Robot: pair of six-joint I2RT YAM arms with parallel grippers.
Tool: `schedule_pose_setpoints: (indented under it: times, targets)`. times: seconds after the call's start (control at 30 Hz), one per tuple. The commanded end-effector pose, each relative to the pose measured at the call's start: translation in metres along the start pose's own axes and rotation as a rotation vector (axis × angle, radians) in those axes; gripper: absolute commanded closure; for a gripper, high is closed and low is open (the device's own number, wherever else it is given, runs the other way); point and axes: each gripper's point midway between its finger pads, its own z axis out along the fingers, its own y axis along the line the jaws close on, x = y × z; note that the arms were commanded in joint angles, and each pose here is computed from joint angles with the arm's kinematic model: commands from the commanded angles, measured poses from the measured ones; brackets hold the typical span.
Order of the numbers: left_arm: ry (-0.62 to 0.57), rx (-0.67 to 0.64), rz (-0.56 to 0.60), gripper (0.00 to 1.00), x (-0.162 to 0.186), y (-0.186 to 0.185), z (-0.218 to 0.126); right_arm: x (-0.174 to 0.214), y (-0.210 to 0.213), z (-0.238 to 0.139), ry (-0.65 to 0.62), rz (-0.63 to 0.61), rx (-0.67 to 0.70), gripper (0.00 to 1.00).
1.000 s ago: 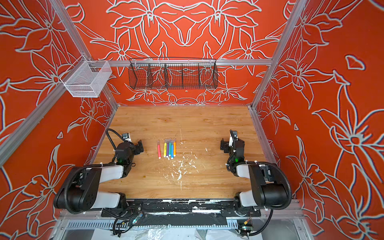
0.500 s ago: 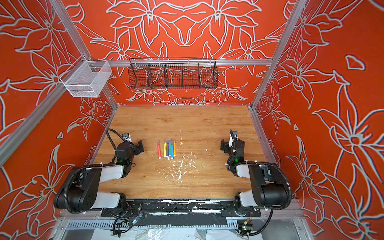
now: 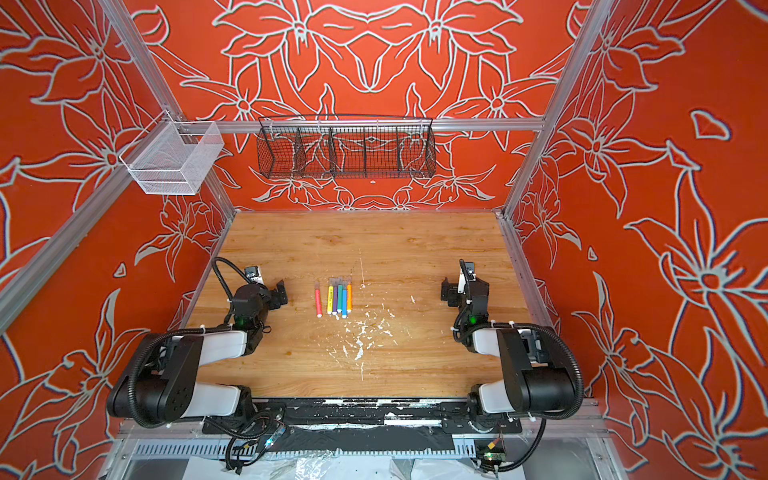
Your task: Insert the pens into the pen caps
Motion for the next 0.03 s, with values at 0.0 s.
schedule_pose_setpoints:
  times: [0.0]
  targets:
    - [-0.018, 0.026, 0.002, 0.03, -0.0058, -0.0042, -0.0009, -0.0020, -0.0031, 0.0026, 0.000, 0.000, 0.015, 0.02]
